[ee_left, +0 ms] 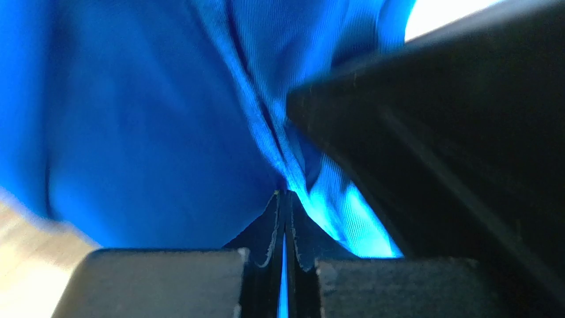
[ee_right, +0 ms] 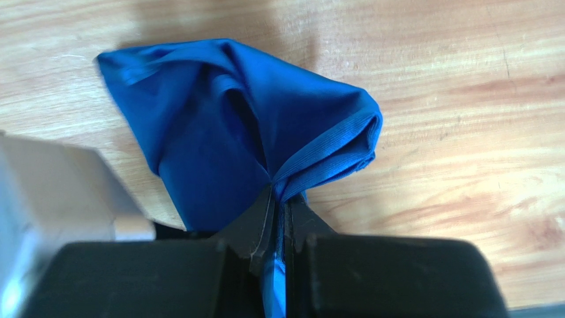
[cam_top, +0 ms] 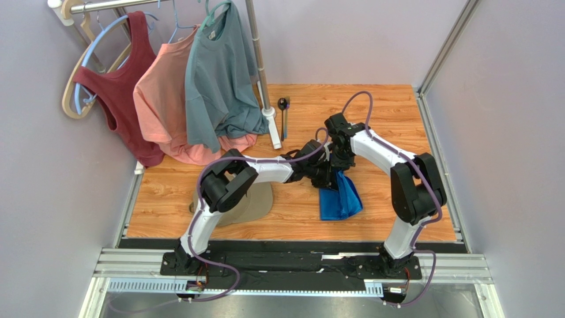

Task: Fold the napkin into a case and place the utensils inside
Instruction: Fold the 2/3-rectangle-folded napkin at the center of the board.

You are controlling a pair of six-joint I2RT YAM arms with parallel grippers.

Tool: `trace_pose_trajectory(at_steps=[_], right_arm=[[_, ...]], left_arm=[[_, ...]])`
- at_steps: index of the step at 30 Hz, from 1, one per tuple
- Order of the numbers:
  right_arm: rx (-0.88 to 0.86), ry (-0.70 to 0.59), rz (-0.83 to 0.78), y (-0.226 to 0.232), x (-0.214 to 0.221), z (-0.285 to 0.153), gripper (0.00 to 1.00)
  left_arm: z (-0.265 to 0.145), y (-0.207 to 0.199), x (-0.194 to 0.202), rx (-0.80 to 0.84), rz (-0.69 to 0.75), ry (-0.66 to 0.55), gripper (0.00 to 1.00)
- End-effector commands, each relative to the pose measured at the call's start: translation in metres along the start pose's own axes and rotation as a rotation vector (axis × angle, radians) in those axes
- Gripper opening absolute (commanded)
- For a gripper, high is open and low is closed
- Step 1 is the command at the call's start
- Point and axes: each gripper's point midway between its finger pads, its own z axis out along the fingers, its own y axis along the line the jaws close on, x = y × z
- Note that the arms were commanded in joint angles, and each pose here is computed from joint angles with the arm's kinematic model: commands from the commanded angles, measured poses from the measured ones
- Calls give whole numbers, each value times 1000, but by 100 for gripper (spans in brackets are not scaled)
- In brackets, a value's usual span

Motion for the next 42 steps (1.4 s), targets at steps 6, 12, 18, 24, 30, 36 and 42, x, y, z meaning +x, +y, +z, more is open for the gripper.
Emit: trace_pose_trajectory(at_steps=[6,12,18,24,30,36,42], right_arm=[[192,8,61,-15,9,-3,0],[211,-55,48,-23,-1,-10,0],[225,-44,12,-22,-1,-9,0],[259,-24,-2,-15,5,-5,0],[361,-22,4,-15,4,-7,0],[467,14,-10,-16,13,2,0],[473,18,-36,-14,17,12,0]], left_arm=[[-16,-20,-19,128,18,-163,4],[-52,-19,-14,57,65,-175,13],[-71,21,-14,-70,3,-144,7],[-50,41,-16,-50,-14,-155,7],[-23,35,-9,25,-64,-144,6],[-10,22,1,59,-75,-153,6],[-21,30,4,57,-51,-187,8]])
